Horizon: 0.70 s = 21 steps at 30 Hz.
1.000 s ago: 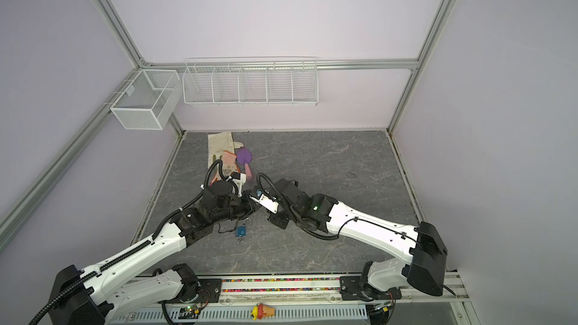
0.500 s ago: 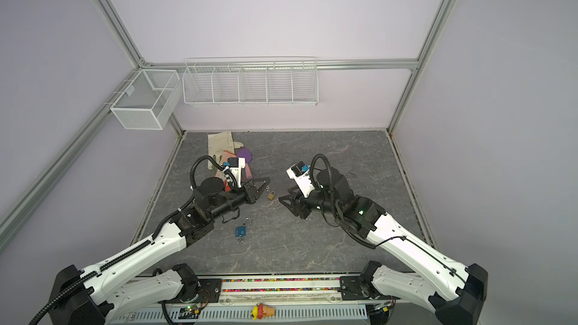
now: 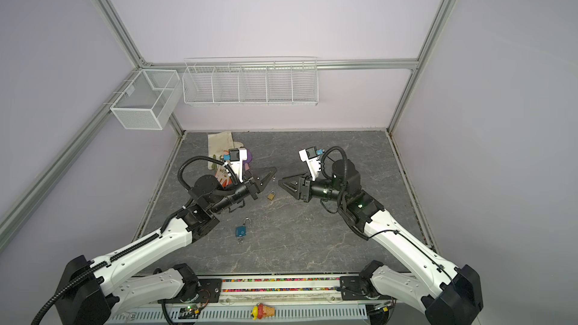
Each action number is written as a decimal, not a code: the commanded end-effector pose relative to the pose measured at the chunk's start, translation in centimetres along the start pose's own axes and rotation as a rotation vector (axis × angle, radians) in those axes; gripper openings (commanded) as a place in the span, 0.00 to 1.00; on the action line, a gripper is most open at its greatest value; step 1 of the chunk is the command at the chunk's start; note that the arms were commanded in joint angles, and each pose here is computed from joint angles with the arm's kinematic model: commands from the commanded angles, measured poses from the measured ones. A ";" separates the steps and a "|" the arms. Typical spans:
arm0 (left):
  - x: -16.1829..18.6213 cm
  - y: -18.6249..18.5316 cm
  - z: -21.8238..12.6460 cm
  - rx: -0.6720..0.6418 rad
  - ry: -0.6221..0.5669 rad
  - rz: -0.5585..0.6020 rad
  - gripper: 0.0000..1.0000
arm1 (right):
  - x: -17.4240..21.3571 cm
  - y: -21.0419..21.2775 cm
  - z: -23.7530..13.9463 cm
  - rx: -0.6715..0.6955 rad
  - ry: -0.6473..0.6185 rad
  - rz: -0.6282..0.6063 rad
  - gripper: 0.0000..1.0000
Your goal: Unlock with the key
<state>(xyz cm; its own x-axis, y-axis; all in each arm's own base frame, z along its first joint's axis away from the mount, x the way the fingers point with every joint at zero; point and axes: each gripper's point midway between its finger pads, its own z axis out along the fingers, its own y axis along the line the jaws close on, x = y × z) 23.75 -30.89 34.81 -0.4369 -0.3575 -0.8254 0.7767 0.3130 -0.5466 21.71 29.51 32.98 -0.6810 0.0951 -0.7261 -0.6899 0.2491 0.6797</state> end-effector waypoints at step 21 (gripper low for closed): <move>-1.5 -3.8 0.4 0.178 -0.025 0.042 0.00 | -1.7 1.7 1.5 -0.124 -0.003 -0.038 0.26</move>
<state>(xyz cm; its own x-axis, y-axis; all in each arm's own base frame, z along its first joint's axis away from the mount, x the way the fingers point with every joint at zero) 22.30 -31.63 36.34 -0.4167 -0.3546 -0.8370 0.8357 0.2130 -0.5062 22.10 31.01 33.25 -0.6855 0.0735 -0.7244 -0.7066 0.1728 0.6862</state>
